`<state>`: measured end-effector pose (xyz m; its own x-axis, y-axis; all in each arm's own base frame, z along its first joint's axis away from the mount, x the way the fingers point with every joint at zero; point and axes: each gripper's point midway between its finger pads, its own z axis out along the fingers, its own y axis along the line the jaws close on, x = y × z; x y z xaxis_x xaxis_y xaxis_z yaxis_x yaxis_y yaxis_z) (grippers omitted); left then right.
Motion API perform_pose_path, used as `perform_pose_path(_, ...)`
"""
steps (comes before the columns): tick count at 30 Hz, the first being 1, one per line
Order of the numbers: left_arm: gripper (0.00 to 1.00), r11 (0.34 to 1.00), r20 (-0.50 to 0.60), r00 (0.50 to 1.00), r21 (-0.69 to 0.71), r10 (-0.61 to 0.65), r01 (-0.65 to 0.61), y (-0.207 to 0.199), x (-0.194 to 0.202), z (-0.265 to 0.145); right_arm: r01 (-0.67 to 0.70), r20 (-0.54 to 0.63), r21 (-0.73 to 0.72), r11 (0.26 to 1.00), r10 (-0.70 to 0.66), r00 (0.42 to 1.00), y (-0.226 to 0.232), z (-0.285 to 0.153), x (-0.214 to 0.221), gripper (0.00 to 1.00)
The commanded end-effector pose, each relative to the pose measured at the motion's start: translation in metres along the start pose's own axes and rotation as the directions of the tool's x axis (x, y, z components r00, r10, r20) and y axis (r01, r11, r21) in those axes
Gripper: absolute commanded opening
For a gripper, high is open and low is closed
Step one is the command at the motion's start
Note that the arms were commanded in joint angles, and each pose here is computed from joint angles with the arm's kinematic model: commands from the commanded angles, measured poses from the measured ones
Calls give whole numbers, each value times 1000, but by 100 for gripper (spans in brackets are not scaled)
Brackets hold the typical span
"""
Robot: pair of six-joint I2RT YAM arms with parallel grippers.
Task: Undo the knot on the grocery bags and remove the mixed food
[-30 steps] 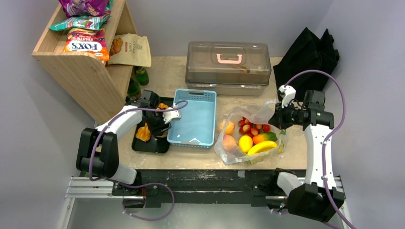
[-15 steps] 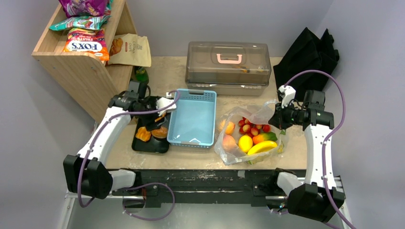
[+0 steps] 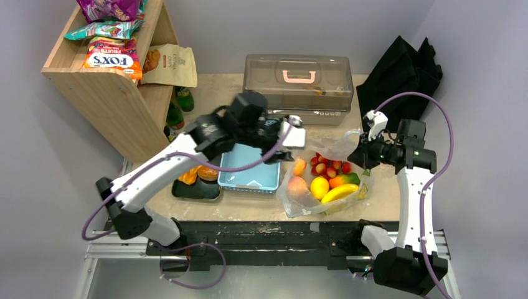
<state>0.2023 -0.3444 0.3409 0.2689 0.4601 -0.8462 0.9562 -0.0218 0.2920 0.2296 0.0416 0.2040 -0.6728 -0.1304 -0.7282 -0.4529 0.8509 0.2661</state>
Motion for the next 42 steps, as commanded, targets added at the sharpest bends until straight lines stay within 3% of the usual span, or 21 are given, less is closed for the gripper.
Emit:
perform_pose_path(1,58,995,14,998,82,53,-54,-24,-8,71,-16,68,-27,999,18,998,12,-5,-15,0)
perform_pose_path(9,63,964,-203,949,167,240,-208,-40,53,159,-59,109,-32,998,62,992,15,-9,-30,0)
perform_pose_path(19,61,937,-411,843,175,348,-302,-15,124,204,-84,125,-42,996,88,988,19,-11,-34,0)
perform_pose_path(29,70,940,-560,757,248,337,-235,3,183,212,-78,124,-28,997,81,989,18,-13,-34,0)
perform_pose_path(42,76,912,-682,616,375,394,-169,-13,249,204,-87,120,2,996,86,989,13,-14,-33,0)
